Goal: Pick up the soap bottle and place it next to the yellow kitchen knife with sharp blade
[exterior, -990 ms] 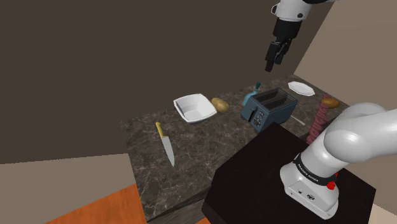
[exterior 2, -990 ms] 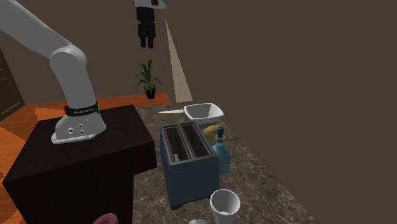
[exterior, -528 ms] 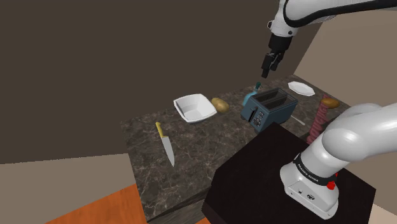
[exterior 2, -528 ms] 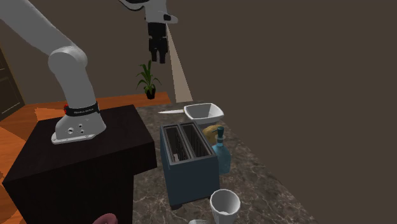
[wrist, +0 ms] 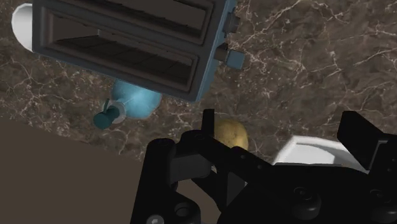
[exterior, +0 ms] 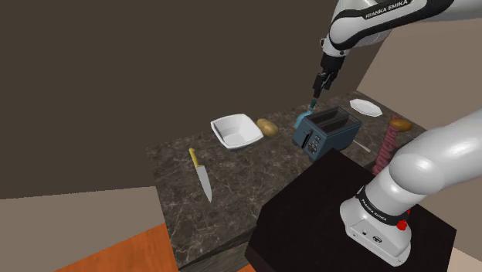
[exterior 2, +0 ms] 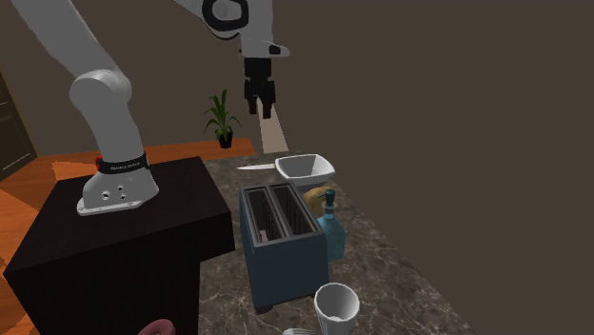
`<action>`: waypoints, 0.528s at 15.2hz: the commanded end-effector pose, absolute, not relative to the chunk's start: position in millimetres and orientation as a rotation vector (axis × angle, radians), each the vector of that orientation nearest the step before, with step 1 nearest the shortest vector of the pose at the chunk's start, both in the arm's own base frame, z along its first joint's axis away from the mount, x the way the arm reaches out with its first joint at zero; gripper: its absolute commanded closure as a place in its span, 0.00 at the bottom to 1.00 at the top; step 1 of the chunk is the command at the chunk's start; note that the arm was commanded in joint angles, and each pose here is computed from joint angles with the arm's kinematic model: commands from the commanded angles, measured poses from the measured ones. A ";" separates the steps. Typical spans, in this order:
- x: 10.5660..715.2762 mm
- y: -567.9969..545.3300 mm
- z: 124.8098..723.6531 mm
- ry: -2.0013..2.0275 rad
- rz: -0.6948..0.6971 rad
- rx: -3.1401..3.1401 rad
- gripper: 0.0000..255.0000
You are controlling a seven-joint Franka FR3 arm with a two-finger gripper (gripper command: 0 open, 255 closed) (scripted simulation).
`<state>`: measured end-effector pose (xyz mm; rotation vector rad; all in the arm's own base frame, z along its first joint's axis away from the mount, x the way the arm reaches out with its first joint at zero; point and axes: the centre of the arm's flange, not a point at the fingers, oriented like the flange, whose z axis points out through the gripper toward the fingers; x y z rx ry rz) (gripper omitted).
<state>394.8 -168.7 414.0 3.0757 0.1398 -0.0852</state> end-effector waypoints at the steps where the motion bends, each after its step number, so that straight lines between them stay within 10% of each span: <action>1: 399.9 -189.6 398.6 0.135 -0.078 3.069 0.00; 8: 430.6 -256.1 346.8 0.114 -0.059 3.051 0.00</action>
